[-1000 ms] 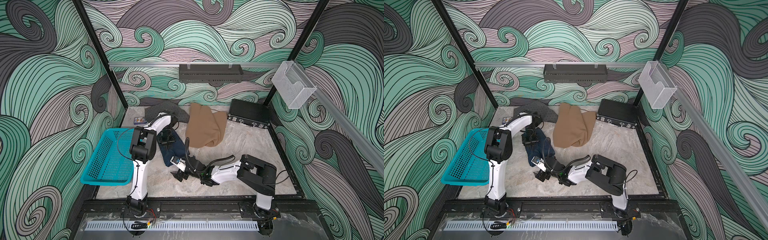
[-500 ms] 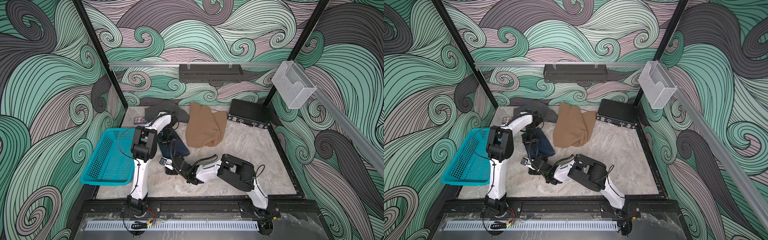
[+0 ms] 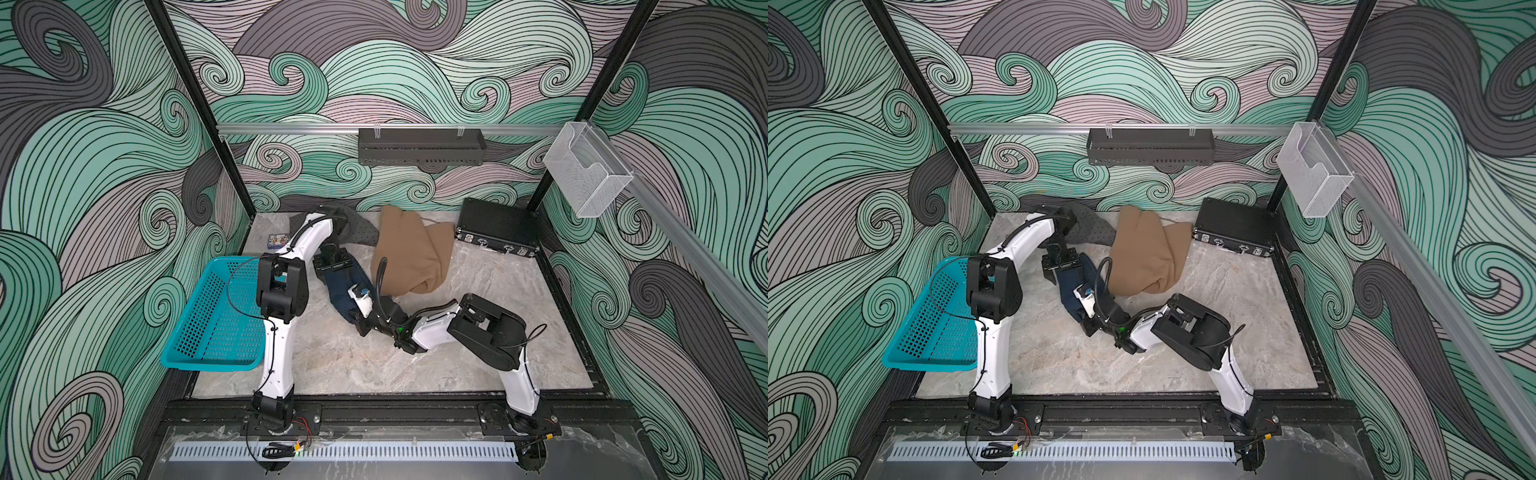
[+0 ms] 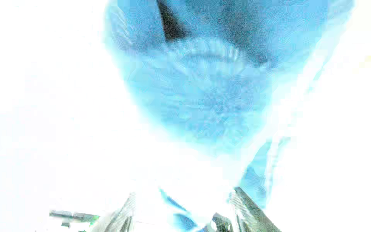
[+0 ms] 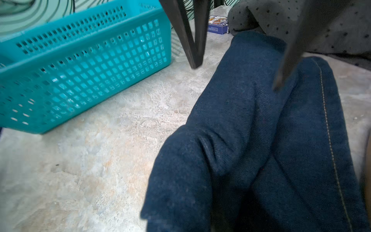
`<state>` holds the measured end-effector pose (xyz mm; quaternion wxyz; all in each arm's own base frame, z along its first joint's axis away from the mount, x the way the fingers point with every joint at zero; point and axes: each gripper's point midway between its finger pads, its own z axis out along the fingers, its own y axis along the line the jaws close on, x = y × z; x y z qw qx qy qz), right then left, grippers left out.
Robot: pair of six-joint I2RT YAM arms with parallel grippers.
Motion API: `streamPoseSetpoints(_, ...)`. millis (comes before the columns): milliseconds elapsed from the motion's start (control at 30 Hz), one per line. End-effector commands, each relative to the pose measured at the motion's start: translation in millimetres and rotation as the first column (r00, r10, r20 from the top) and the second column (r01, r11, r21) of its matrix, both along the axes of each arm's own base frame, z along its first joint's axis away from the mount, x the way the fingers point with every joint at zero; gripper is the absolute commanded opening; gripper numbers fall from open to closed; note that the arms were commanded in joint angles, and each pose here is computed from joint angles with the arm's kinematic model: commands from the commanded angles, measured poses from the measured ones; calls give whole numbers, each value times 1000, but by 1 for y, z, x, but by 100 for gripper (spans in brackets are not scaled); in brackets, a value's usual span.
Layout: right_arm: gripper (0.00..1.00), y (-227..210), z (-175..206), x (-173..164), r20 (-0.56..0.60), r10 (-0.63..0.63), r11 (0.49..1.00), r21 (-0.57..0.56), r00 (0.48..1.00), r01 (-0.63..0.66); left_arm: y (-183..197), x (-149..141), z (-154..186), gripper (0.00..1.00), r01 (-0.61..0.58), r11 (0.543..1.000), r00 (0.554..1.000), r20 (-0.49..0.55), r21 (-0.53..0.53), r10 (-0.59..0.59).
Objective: Roll up the skirts
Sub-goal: Roll the skirt at the center of the board.
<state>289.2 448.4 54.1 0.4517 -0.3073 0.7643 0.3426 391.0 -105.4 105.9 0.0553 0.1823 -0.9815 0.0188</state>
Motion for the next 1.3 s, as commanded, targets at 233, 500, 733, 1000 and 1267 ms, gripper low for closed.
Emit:
streamPoseSetpoints(233,0,-35,-20,8,-453,41,944,310,891,114,-17,3,35,80,-1,972,965,257,-233,63)
streamPoseSetpoints(500,0,-40,-20,9,-517,117,916,386,848,109,-43,-8,-13,81,3,926,973,214,-378,84)
streamPoseSetpoints(733,0,-35,-23,2,-552,171,913,401,816,80,-54,-4,-46,79,-12,939,982,172,-344,76)
streamPoseSetpoints(1000,0,-36,-24,-4,-576,187,917,393,796,69,-44,-7,-82,78,-99,973,985,119,-210,126)
streamPoseSetpoints(1267,41,-51,-27,-12,-624,94,961,262,776,94,-16,-13,-100,6,-138,990,985,115,41,132)
